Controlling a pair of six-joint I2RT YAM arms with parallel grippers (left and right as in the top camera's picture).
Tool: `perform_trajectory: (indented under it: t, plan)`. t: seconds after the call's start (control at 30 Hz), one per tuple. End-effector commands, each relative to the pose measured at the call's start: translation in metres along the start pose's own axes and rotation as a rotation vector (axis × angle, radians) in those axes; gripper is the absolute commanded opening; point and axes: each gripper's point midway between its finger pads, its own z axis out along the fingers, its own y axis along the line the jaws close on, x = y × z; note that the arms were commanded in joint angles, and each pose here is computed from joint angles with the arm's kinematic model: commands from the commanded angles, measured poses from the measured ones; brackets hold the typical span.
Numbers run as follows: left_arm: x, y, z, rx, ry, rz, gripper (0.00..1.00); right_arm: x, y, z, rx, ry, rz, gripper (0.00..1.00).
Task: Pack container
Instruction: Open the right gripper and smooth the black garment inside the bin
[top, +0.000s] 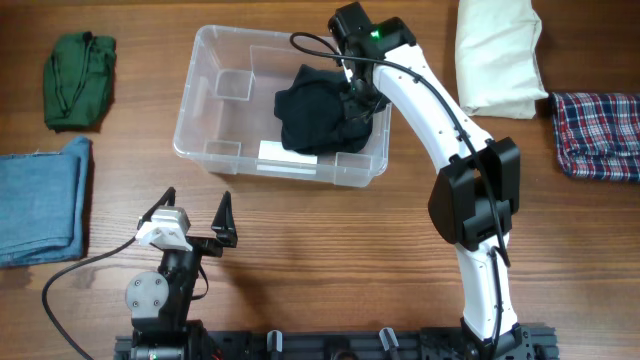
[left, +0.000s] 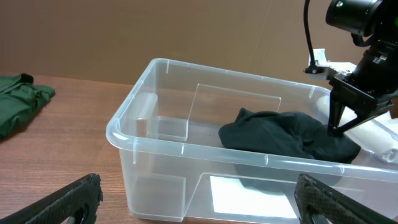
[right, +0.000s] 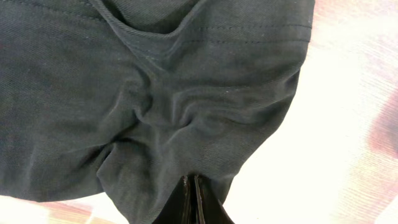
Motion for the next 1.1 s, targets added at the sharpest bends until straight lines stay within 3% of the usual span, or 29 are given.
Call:
perform_trajectory:
  t: [0.0, 0.73, 1.07]
  plan:
    - [0.001, 0.002, 0.0, -0.008, 0.001, -0.009, 1.0, 0.006, 0.005, 0.023, 0.029, 0.051, -0.003, 0.04]
    - [0.001, 0.002, 0.0, -0.008, 0.001, -0.009, 1.0, 0.009, 0.022, 0.063, 0.031, 0.099, -0.059, 0.04]
    - [0.001, 0.002, 0.0, -0.008, 0.001, -0.009, 1.0, 0.002, 0.018, 0.049, 0.042, 0.062, -0.062, 0.04]
